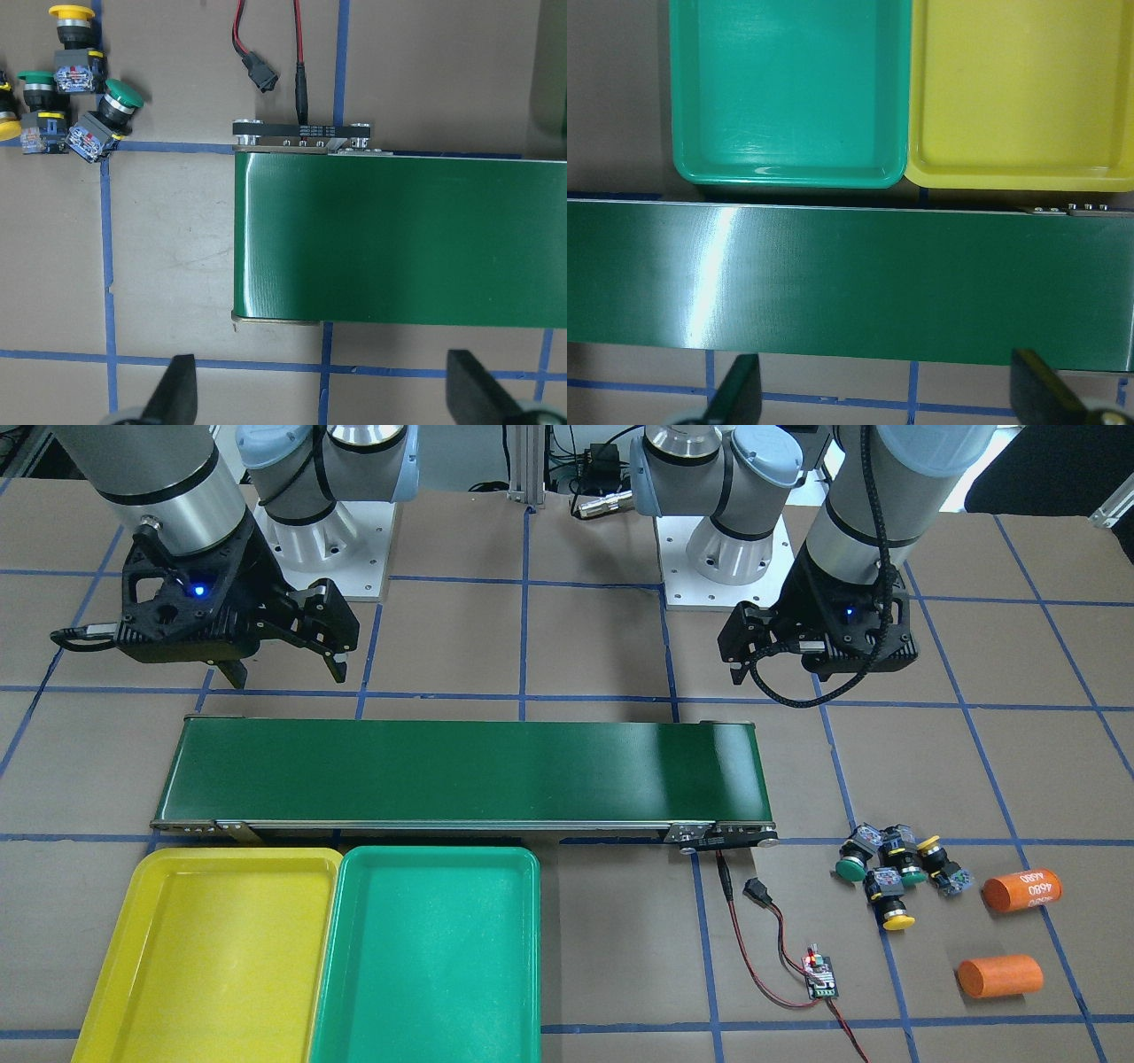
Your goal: Sort buttons by color to trays
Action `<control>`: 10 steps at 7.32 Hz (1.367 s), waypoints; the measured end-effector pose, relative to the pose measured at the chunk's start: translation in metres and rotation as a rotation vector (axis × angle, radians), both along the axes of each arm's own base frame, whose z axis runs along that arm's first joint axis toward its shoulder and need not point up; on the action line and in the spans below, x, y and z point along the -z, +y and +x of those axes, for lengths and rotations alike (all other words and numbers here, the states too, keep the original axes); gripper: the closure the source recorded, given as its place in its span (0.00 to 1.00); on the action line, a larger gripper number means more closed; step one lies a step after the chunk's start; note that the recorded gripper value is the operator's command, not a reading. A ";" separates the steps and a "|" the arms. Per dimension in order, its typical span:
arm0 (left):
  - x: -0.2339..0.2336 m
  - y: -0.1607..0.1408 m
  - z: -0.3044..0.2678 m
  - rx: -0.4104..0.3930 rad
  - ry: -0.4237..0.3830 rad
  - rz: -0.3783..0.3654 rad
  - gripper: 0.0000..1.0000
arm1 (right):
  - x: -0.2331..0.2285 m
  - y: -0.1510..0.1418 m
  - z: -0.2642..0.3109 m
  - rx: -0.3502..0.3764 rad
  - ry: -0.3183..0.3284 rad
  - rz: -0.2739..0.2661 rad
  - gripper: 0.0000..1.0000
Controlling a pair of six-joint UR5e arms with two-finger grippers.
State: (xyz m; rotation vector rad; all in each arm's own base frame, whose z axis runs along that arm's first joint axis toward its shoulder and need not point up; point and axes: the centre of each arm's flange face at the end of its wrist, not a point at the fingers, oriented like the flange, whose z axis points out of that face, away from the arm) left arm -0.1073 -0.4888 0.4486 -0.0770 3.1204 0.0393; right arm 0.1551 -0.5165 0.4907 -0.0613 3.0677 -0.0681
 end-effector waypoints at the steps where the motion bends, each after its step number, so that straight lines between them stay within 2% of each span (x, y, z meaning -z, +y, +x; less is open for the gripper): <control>1: 0.001 -0.001 0.000 0.002 -0.003 0.002 0.00 | 0.000 0.000 0.000 0.000 0.000 0.000 0.00; 8: 0.004 -0.006 0.008 -0.001 0.000 -0.010 0.00 | 0.000 0.000 0.000 0.002 0.000 0.000 0.00; 10: 0.009 -0.017 0.041 -0.061 -0.002 -0.010 0.00 | -0.001 0.000 0.000 0.002 0.000 -0.001 0.00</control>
